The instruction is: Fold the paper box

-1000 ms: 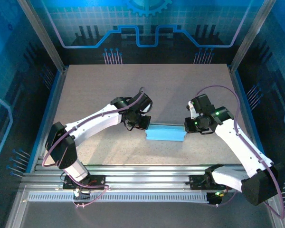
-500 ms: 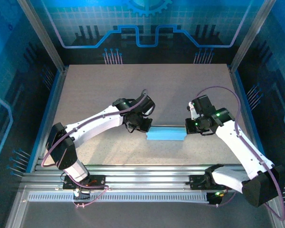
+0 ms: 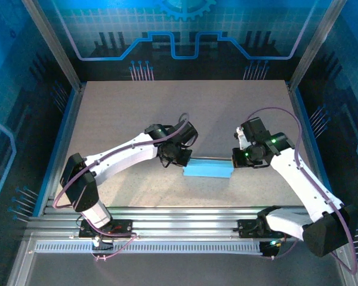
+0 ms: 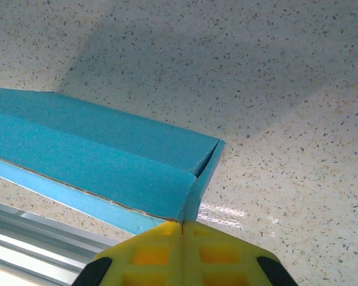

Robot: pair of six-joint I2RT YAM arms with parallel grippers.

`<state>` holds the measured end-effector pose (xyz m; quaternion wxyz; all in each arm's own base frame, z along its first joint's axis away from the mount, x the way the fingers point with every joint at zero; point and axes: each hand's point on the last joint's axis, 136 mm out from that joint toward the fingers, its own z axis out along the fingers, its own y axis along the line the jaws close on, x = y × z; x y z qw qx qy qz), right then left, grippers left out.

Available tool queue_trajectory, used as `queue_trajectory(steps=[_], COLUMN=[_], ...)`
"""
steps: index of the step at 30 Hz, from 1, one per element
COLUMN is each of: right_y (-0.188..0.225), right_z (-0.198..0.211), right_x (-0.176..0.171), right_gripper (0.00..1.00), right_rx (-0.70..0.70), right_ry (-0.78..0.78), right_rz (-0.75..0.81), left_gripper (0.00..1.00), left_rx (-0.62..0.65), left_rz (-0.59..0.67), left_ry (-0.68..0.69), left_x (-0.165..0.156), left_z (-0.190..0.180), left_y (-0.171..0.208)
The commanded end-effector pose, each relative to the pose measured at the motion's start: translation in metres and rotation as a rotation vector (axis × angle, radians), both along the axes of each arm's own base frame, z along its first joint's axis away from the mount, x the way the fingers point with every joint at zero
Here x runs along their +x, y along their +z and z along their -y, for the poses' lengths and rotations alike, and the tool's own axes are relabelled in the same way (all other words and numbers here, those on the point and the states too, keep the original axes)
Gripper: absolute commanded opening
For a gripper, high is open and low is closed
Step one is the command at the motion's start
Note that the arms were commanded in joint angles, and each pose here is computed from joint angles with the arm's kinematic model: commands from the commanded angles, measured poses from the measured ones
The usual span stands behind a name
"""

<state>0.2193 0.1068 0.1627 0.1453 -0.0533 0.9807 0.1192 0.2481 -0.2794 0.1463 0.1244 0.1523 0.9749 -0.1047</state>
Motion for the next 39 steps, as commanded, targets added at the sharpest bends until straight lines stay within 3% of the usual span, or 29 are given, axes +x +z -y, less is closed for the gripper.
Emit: queue_trajectory(steps=[1,19,28,39], right_y=[0.012,0.015,0.008,0.000], right_z=[-0.005,-0.002,0.012,0.010], right_x=[-0.002,-0.004,-0.005,-0.007], right_gripper=[0.07,0.06,0.08,0.08], right_rx=[0.055,0.131,0.056,0.059], right_ry=[-0.002,-0.017,-0.050,-0.055], right_rz=[-0.016,-0.078,-0.074,-0.045], left_gripper=[0.09,0.06,0.09,0.13], left_rx=[0.048,0.142,0.048,-0.002], left_rz=[-0.015,0.010,0.028,0.067], left_ry=[0.002,-0.010,-0.002,0.015], left_x=[-0.004,-0.005,-0.003,-0.005], left_z=[-0.002,0.005,0.018,0.015], left_y=[-0.004,-0.014,0.006,0.027])
